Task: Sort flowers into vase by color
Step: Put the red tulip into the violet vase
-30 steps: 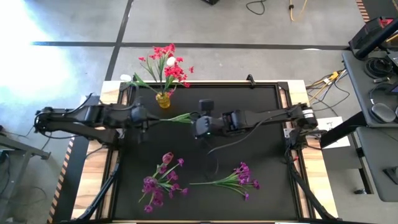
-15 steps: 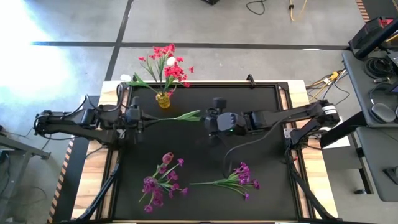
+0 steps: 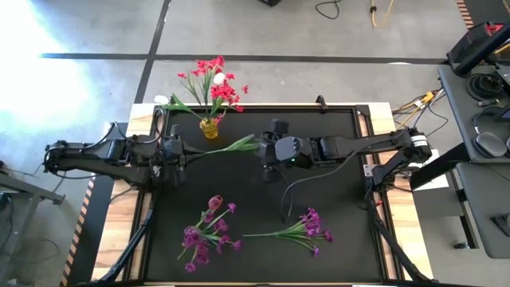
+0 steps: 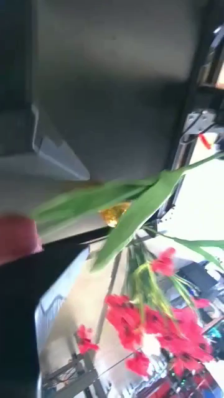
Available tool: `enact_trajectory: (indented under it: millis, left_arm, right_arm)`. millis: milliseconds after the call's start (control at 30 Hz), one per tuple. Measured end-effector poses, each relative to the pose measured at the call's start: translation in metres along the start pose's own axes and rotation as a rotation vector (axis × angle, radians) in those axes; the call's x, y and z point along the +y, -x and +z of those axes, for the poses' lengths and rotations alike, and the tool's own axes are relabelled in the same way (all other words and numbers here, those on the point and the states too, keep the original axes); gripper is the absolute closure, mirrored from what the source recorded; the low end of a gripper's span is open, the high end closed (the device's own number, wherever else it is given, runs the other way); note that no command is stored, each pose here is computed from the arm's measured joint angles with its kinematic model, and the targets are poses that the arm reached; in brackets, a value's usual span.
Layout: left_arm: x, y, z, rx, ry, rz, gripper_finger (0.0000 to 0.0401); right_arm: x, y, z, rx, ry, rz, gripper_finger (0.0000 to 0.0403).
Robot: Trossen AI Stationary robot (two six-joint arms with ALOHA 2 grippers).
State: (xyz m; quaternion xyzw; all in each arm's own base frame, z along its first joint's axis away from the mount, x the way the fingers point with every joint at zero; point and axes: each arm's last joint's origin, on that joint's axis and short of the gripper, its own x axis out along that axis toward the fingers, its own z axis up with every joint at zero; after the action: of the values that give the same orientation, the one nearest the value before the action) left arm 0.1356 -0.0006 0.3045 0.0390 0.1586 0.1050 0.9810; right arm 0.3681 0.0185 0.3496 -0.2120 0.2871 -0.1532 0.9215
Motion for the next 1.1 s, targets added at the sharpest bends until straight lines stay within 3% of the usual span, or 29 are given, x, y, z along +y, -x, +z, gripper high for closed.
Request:
enact_trajectory:
  millis: [167,400,567,767,967,1100]
  left_arm:
    - [0.000,0.000,-0.002,0.000,0.009,0.004,0.0401]
    - [0.000,0.002,-0.018,-0.079,0.033,0.002,0.0401]
    - [0.003,0.014,-0.026,-0.205,0.059,0.002,0.0401]
    - [0.008,0.033,-0.034,-0.341,0.080,-0.024,0.0401]
    - [0.008,0.041,-0.042,-0.437,0.101,-0.096,0.0401]
    - [0.006,0.039,-0.045,-0.482,0.105,-0.138,0.0401]
  right_arm:
    - [-0.010,0.013,0.014,-0.006,0.000,0.010,0.0187]
    - [-0.013,0.031,0.028,-0.018,0.010,0.033,0.0197]
    - [-0.015,0.048,0.030,-0.032,0.018,0.015,0.0229]
    - [-0.004,0.062,0.014,-0.044,0.024,-0.024,0.0306]
    - [0.011,0.048,-0.012,-0.253,-0.075,-0.017,0.0385]
    - [0.025,0.018,-0.032,-0.445,-0.152,0.020,0.0390]
